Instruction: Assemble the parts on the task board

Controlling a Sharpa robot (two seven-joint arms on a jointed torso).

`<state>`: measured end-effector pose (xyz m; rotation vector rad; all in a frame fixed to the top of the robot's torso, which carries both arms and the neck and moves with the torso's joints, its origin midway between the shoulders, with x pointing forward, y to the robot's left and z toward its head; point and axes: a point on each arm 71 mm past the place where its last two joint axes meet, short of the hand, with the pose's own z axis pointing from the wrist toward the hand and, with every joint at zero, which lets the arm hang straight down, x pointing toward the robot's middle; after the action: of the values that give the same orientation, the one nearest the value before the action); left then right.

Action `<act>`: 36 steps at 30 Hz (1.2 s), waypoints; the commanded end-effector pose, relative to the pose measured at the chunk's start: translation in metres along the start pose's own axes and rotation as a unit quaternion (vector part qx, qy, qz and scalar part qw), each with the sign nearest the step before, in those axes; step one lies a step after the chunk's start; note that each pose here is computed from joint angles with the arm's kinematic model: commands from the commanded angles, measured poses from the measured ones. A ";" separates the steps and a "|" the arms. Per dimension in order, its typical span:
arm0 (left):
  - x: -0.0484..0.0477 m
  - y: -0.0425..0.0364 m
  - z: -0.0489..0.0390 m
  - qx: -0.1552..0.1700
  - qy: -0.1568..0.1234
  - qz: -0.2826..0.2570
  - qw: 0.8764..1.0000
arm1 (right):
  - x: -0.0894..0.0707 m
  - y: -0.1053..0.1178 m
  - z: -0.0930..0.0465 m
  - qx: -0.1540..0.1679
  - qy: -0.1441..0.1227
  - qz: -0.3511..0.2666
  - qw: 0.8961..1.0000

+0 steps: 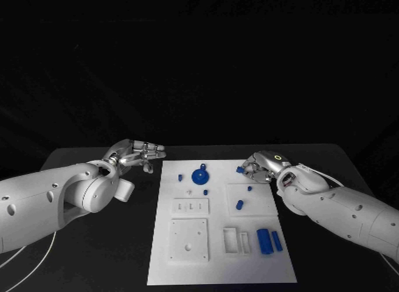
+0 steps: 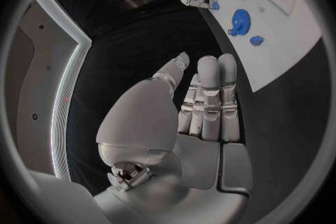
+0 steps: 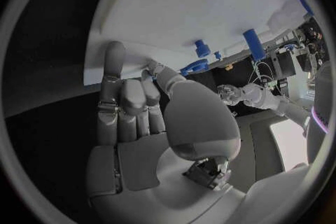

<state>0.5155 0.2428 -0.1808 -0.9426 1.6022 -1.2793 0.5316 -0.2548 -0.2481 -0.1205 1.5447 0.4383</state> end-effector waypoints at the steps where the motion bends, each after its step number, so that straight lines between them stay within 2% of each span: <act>1: 0.0015 -0.0008 0.0001 0.002 0.006 -0.002 1.000 | 0.011 -0.001 -0.004 0.008 0.032 0.004 0.999; 36: -0.0003 -0.0002 0.0003 0.000 0.006 -0.001 1.000 | 0.012 0.004 -0.001 0.015 0.033 0.034 0.999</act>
<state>0.5163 0.2451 -0.1811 -0.9464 1.6018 -1.2722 0.5312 -0.2510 -0.2511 -0.0603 1.5715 0.4718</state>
